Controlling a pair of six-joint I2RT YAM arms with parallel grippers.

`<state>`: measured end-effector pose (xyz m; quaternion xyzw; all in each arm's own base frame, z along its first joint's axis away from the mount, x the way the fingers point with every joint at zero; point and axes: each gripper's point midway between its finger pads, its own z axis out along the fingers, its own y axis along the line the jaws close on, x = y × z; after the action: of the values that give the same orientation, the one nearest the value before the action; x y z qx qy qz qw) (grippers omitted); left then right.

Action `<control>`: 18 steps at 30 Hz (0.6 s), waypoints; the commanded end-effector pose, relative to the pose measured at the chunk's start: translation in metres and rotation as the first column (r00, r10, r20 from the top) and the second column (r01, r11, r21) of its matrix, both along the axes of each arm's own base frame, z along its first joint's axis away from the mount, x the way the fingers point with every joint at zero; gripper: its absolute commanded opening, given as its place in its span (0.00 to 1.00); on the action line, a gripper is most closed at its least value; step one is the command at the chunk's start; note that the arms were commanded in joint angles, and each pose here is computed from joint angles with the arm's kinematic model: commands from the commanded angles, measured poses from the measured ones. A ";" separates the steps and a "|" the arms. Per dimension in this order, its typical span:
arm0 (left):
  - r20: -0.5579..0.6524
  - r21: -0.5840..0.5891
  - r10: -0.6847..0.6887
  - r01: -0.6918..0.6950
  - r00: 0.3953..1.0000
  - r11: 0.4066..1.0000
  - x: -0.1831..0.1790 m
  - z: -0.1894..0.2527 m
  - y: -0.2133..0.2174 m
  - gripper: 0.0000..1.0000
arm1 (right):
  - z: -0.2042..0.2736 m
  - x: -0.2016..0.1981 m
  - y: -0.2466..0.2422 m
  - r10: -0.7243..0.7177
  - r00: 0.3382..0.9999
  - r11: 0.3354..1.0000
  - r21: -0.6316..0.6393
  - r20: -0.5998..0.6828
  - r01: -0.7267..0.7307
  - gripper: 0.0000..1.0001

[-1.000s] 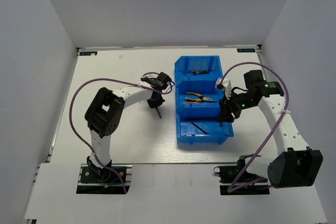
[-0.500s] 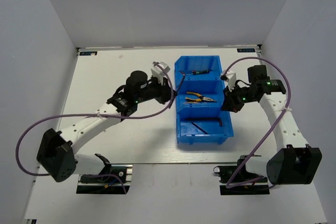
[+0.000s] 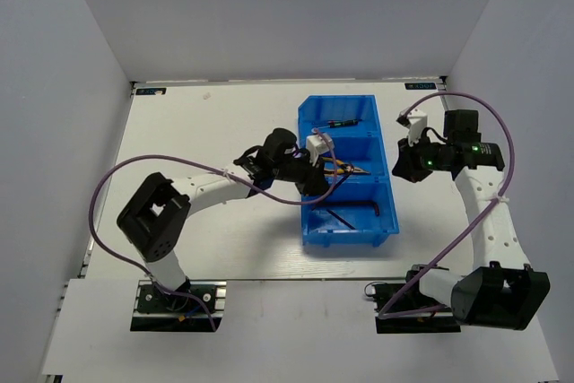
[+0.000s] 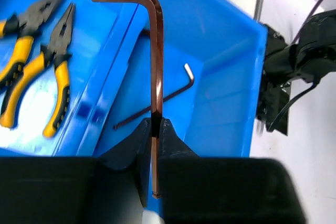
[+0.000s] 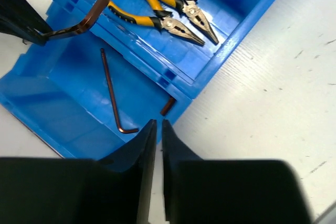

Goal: Sort the tools into containers

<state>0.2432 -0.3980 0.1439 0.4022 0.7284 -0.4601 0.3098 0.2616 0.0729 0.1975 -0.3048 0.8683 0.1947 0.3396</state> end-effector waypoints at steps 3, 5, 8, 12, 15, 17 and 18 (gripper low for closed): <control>0.037 -0.057 -0.074 0.076 0.997 0.995 -0.008 0.032 -0.023 0.54 | 0.005 0.000 -0.003 -0.021 1.000 1.000 0.019 0.013 0.021 0.22; 0.034 -0.037 -0.076 0.077 0.997 0.996 -0.011 0.029 -0.024 0.61 | 0.003 0.000 -0.003 -0.021 1.000 0.999 0.025 0.003 0.021 0.25; 0.084 -0.053 -0.052 0.057 0.995 0.997 -0.012 0.048 -0.022 0.66 | 0.000 -0.001 -0.003 -0.016 1.000 0.999 0.034 -0.016 0.016 0.27; 0.134 -0.072 0.006 0.003 0.991 0.997 -0.011 0.080 -0.009 0.69 | -0.001 -0.002 -0.001 -0.017 0.999 0.999 0.047 -0.035 0.018 0.42; 0.128 -0.032 0.194 -0.191 0.973 0.981 0.009 0.095 0.021 0.74 | -0.002 0.000 -0.002 -0.057 0.997 0.997 0.057 -0.053 0.060 0.65; 0.161 -0.011 0.404 -0.408 0.901 0.913 0.025 0.107 0.060 0.94 | -0.001 0.006 -0.005 -0.145 0.987 0.987 0.064 -0.074 0.150 0.90; 0.173 0.020 0.470 -0.480 0.866 0.877 0.027 0.096 0.077 1.00 | -0.003 0.013 -0.008 -0.185 0.981 0.980 0.065 -0.063 0.189 0.90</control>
<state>0.2506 -0.3756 0.2152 0.3515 0.7529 -0.3964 0.3905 0.2620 0.0688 0.1929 -0.2533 0.8864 0.2095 0.3260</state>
